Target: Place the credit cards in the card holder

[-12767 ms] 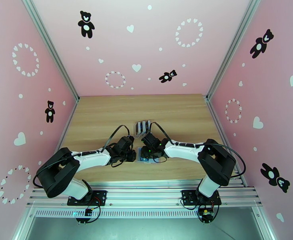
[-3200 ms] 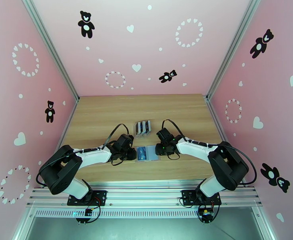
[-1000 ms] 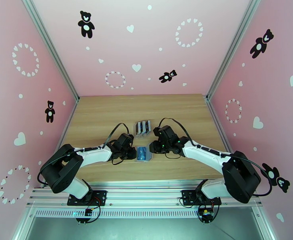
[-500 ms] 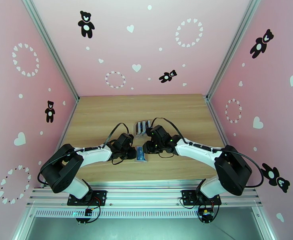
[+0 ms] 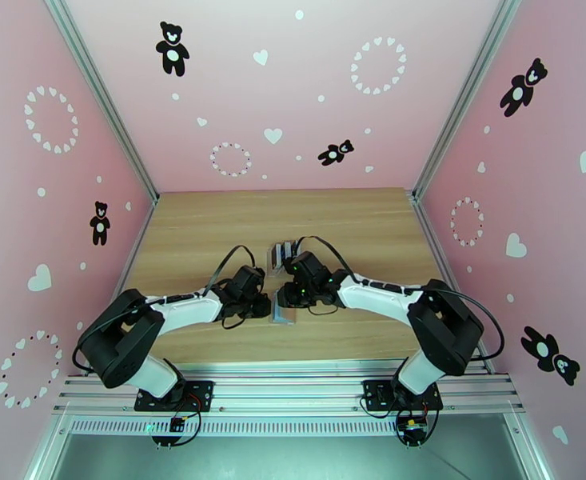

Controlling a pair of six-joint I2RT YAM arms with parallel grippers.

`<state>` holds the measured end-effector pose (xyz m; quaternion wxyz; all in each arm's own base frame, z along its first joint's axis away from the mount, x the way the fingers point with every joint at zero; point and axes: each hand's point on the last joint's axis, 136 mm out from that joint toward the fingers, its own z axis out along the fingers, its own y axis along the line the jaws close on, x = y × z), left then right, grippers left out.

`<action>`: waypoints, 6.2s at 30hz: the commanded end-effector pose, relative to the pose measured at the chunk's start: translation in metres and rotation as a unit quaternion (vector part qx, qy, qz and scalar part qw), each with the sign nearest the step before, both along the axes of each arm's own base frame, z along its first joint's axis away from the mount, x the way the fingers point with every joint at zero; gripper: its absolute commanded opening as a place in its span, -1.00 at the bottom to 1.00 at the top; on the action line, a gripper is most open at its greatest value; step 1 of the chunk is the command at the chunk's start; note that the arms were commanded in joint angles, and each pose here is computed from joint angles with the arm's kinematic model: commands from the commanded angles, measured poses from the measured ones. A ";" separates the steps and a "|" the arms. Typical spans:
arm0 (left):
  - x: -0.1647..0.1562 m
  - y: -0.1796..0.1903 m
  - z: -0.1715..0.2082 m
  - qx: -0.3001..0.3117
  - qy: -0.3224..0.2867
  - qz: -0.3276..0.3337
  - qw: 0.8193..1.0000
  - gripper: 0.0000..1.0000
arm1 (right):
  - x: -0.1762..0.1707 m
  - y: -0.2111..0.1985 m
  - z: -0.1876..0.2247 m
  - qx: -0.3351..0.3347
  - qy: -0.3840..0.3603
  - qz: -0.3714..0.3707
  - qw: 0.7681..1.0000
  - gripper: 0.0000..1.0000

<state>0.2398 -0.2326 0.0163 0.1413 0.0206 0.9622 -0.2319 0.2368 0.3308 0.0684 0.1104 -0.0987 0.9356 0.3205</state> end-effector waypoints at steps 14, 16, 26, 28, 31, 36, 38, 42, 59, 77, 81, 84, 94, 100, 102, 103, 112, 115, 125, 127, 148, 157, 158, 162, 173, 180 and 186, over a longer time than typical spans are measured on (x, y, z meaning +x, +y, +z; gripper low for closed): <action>-0.013 0.049 -0.001 0.056 -0.005 0.041 0.998 -0.68 | 0.001 0.023 -0.023 -0.015 0.022 0.013 1.000 -0.12; -0.013 0.051 -0.001 0.057 -0.006 0.042 0.997 -0.67 | 0.000 0.025 -0.025 -0.016 0.025 0.016 0.999 -0.07; -0.013 0.058 0.003 0.056 -0.009 0.050 0.997 -0.67 | -0.001 0.032 -0.018 -0.007 0.022 0.024 0.999 0.43; -0.014 0.058 0.004 0.056 -0.011 0.050 0.997 -0.67 | -0.001 0.035 -0.013 -0.001 0.020 0.028 0.999 0.44; -0.013 0.059 0.007 0.057 -0.014 0.051 0.997 -0.67 | -0.002 0.040 -0.005 0.012 0.018 0.035 0.999 0.46; -0.010 0.059 0.013 0.054 -0.020 0.052 0.997 -0.67 | 0.000 0.042 0.010 0.020 0.004 0.039 0.999 0.47; -0.009 0.057 0.017 0.049 -0.023 0.050 0.997 -0.67 | 0.002 0.040 0.019 0.021 -0.006 0.038 0.999 0.47; -0.006 0.051 0.026 0.037 -0.032 0.042 0.998 -0.67 | 0.005 0.031 0.034 0.011 -0.027 0.031 0.999 0.46; 0.005 -0.006 0.081 -0.048 -0.095 -0.034 0.994 -0.55 | 0.002 -0.044 0.024 -0.017 -0.027 -0.045 0.998 0.10; 0.014 -0.061 0.077 -0.106 -0.074 -0.086 0.988 -0.36 | -0.005 -0.054 -0.009 0.001 0.007 -0.078 0.997 0.11; 0.013 -0.061 0.072 -0.104 -0.069 -0.086 0.988 -0.30 | -0.006 -0.052 -0.014 0.002 0.015 -0.078 0.997 0.12; 0.011 -0.061 0.063 -0.099 -0.059 -0.087 0.990 -0.30 | -0.006 -0.052 -0.019 0.003 0.019 -0.080 0.997 0.12; 0.008 -0.050 0.035 -0.068 -0.044 -0.077 0.994 -0.32 | -0.007 -0.051 -0.029 0.006 0.028 -0.084 0.996 -0.01; 0.009 -0.039 0.028 -0.045 -0.047 -0.066 0.996 -0.33 | -0.007 -0.048 -0.031 0.014 0.030 -0.083 0.996 -0.04; 0.008 -0.036 0.025 -0.041 -0.046 -0.063 0.996 -0.34 | -0.007 -0.047 -0.032 0.016 0.031 -0.083 0.996 -0.05; 0.009 -0.035 0.023 -0.038 -0.045 -0.061 0.996 -0.34 | -0.007 -0.047 -0.033 0.016 0.032 -0.083 0.996 -0.05; 0.007 -0.026 0.013 -0.029 -0.039 -0.053 0.997 -0.36 | -0.006 -0.041 -0.041 0.025 0.040 -0.082 0.996 -0.06; 0.007 -0.023 0.009 -0.026 -0.037 -0.049 0.998 -0.36 | -0.005 -0.040 -0.042 0.028 0.041 -0.082 0.995 -0.06; 0.006 -0.015 -0.005 -0.022 -0.023 -0.037 0.999 -0.38 | -0.003 -0.032 -0.046 0.045 0.046 -0.081 0.995 -0.06; 0.005 -0.013 -0.008 -0.018 -0.020 -0.035 0.999 -0.38 | -0.002 -0.031 -0.046 0.048 0.046 -0.081 0.995 -0.06; 0.001 -0.006 -0.021 -0.013 -0.001 -0.018 1.000 -0.40 | 0.011 -0.001 -0.005 0.168 0.019 -0.096 0.981 -0.18; -0.001 -0.003 -0.024 -0.010 0.004 -0.016 1.000 -0.41 | 0.009 0.008 0.001 0.175 0.014 -0.085 0.981 -0.27; -0.001 -0.003 -0.024 -0.009 0.003 -0.014 1.000 -0.41 | 0.008 0.009 0.001 0.175 0.015 -0.083 0.981 -0.31; -0.002 -0.002 -0.025 -0.008 0.004 -0.013 1.000 -0.41 | 0.008 0.009 0.002 0.175 0.012 -0.081 0.981 -0.42; 0.003 -0.002 -0.011 -0.009 -0.009 -0.016 1.000 -0.34 | 0.008 0.005 0.011 0.144 -0.005 -0.067 0.987 -0.72; 0.019 0.004 0.018 -0.006 -0.050 -0.017 0.999 -0.31 | 0.007 -0.007 0.025 0.107 -0.030 -0.058 0.992 -0.99; 0.033 0.021 0.037 -0.011 -0.101 0.007 0.995 -0.30 | 0.005 -0.023 0.040 0.067 -0.051 -0.058 0.995 -1.00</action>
